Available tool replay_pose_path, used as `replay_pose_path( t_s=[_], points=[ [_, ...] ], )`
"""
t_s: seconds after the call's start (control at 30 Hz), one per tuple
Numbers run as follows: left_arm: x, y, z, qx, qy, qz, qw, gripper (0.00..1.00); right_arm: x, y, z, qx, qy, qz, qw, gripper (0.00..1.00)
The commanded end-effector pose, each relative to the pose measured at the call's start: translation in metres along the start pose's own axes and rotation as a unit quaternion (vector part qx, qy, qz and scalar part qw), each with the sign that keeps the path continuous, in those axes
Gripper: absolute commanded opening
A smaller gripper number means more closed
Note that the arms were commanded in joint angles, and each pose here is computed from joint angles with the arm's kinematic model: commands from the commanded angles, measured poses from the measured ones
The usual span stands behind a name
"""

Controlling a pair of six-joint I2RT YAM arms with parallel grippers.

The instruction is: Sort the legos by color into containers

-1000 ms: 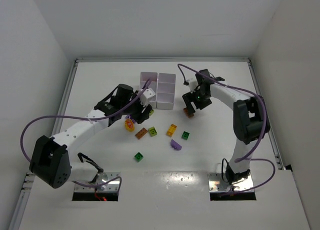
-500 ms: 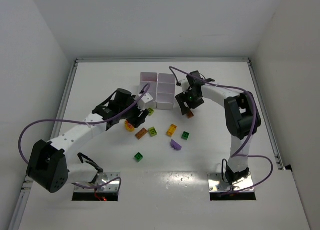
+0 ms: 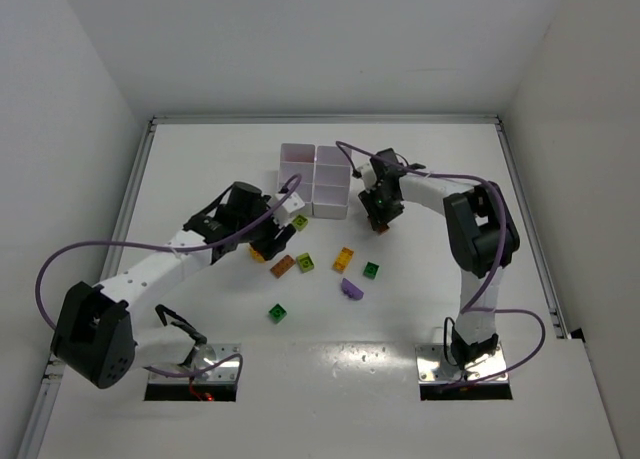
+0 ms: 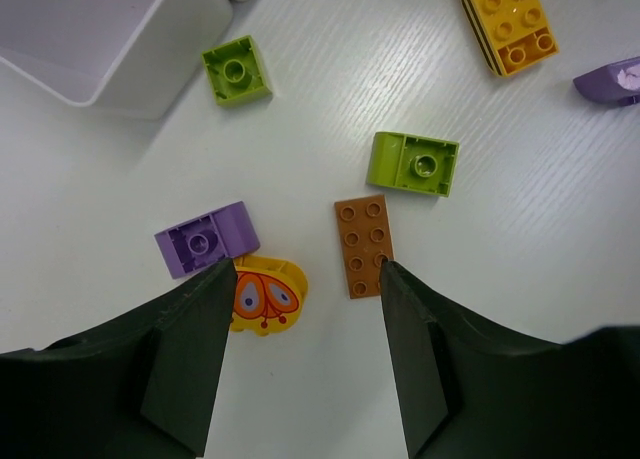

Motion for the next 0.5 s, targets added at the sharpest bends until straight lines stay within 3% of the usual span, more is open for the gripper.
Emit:
replay_pose_path(
  t_s=[0.0, 0.17, 0.33, 0.47],
  points=[
    [0.006, -0.003, -0.002, -0.014, -0.01, -0.012, 1.0, 0.65, 0.002, 0.004, -0.002, -0.008, -0.006, -0.016, 1.0, 0.29],
    [0.005, -0.015, -0.003, -0.029, -0.022, -0.001, 0.999, 0.65, 0.017, 0.007, 0.002, 0.0, 0.018, -0.036, 0.999, 0.06],
    [-0.004, -0.028, -0.017, -0.048, -0.09, 0.031, 0.994, 0.71, 0.06, 0.016, 0.005, 0.003, 0.033, -0.093, 0.995, 0.04],
    [-0.016, -0.026, -0.012, -0.043, -0.09, 0.075, 0.992, 0.75, 0.089, 0.024, 0.006, 0.007, 0.033, -0.12, 0.992, 0.04]
  ],
)
Point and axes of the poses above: each gripper's point midway between its finger pads, its own x axis back along the fingers, its own z axis along the line the jaws close on, y = z × x, the point moved 10 cm from there along x, back along the fingers, and after that the axes turned 1 degree about -x, right-handed, at the moved point
